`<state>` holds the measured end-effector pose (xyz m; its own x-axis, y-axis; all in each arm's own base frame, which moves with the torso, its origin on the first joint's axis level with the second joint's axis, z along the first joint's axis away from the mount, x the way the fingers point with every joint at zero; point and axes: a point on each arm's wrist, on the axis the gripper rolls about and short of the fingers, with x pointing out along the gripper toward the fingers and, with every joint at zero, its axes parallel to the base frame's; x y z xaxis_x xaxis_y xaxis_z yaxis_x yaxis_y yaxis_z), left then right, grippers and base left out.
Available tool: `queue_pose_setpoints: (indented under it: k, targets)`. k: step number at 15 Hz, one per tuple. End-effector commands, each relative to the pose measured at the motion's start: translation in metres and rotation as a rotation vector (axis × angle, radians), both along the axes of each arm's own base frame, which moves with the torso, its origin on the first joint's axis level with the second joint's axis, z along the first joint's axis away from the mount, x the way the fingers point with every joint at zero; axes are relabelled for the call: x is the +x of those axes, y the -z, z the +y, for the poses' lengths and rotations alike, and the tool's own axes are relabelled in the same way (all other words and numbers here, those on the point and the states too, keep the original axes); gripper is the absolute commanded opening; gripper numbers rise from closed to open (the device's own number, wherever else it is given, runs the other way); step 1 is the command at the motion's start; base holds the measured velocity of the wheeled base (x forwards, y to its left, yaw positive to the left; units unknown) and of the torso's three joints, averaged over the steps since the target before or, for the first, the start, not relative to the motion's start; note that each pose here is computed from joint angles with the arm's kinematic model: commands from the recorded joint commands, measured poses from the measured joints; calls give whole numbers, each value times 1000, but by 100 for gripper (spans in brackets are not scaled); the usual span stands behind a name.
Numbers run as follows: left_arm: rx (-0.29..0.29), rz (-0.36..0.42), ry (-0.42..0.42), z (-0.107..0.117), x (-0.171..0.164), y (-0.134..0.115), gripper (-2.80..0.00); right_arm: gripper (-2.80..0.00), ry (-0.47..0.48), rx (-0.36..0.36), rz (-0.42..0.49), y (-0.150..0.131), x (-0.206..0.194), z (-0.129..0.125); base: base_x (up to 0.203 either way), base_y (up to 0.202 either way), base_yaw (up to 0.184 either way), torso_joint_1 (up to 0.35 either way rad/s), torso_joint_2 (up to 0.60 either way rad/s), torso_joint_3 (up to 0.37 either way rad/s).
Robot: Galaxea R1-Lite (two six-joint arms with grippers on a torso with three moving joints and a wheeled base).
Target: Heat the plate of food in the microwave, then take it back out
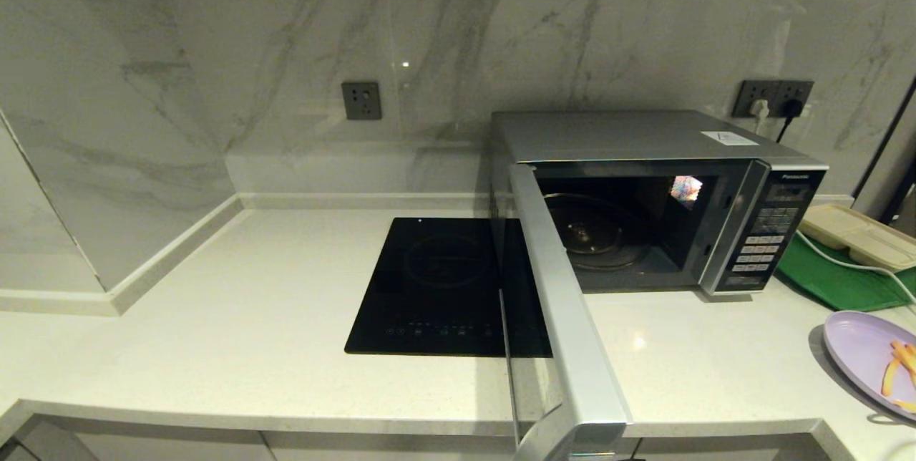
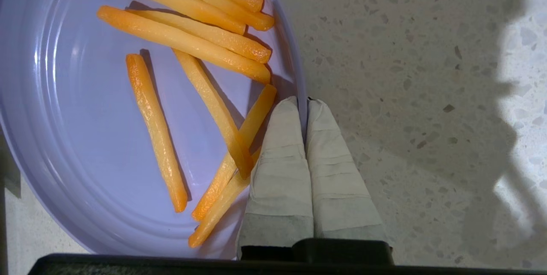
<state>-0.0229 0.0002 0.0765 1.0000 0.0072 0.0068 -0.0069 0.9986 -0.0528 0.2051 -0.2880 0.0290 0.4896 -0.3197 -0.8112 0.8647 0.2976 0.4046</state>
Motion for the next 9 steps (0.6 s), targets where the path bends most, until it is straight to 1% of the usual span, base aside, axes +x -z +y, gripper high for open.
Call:
queue_pose_setpoints:
  k: [1, 5, 9]
  targets:
    - [-1, 1, 0, 0, 0, 0, -280, -280, 1, -5, -6, -3, 0, 0, 0, 0, 0, 0, 0, 0]
    - [-1, -1, 0, 0, 0, 0, -280, -280, 5, -21, -20, -10, -1, -1, 0, 0, 0, 0, 0, 0]
    - [-1, 1, 0, 0, 0, 0, -280, -280, 4, -20, -18, -8, 0, -2, 0, 0, 0, 0, 0, 0]
